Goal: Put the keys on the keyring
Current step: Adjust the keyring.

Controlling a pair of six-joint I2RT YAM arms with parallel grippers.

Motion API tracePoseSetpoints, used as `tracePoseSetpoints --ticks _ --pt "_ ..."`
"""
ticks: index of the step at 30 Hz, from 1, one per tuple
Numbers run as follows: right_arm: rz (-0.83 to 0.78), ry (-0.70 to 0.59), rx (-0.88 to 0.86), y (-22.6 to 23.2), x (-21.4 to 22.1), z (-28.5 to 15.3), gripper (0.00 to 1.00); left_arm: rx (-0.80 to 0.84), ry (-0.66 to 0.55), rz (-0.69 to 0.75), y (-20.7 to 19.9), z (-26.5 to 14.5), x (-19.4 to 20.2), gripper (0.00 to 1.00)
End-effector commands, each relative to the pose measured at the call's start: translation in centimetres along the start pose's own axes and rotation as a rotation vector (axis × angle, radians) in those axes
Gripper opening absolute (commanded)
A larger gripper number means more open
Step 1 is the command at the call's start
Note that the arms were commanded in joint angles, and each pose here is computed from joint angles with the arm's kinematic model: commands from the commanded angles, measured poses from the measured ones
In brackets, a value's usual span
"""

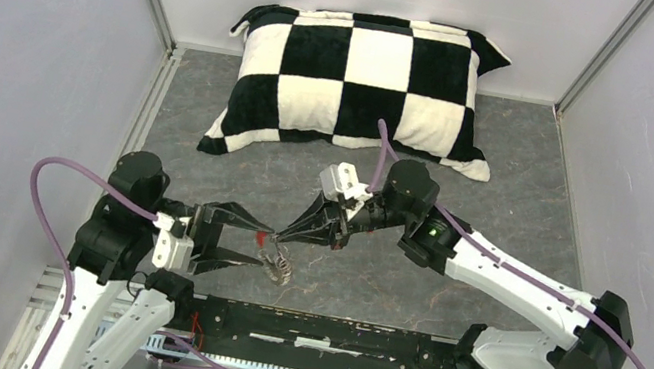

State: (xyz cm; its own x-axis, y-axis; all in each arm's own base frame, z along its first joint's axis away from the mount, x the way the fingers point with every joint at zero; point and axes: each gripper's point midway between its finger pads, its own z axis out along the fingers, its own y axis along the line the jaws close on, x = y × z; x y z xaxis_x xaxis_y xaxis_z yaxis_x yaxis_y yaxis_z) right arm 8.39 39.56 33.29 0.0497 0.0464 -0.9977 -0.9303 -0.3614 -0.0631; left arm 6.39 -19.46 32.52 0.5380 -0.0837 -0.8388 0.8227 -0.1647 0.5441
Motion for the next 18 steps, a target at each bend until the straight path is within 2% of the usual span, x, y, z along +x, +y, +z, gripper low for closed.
tracePoseSetpoints --ticks 1,3,6,10,12,18 --pt "-0.094 -0.018 0.097 -0.5 -1.3 -1.0 0.0 -0.035 0.041 0.082 0.3 -0.3 0.7 0.65" --pt "-0.114 -0.026 0.118 -0.5 -1.4 -1.1 0.0 -0.053 0.06 0.087 0.4 -0.4 0.7 0.69" --pt "-0.151 -0.025 0.157 -0.4 -1.4 -1.0 0.0 -0.081 0.088 0.072 0.7 -0.6 0.7 0.68" --pt "-0.246 0.026 0.226 -0.3 -0.7 -0.4 0.0 -0.154 0.11 -0.044 2.4 -0.8 0.7 0.66" --pt "-0.299 0.044 0.28 -0.5 -0.6 -0.5 0.0 -0.163 0.107 -0.096 2.6 -0.8 0.6 0.61" --pt "-0.403 0.049 0.398 -0.7 -0.6 -1.2 0.0 -0.079 0.076 -0.116 0.3 -0.5 0.3 0.37"
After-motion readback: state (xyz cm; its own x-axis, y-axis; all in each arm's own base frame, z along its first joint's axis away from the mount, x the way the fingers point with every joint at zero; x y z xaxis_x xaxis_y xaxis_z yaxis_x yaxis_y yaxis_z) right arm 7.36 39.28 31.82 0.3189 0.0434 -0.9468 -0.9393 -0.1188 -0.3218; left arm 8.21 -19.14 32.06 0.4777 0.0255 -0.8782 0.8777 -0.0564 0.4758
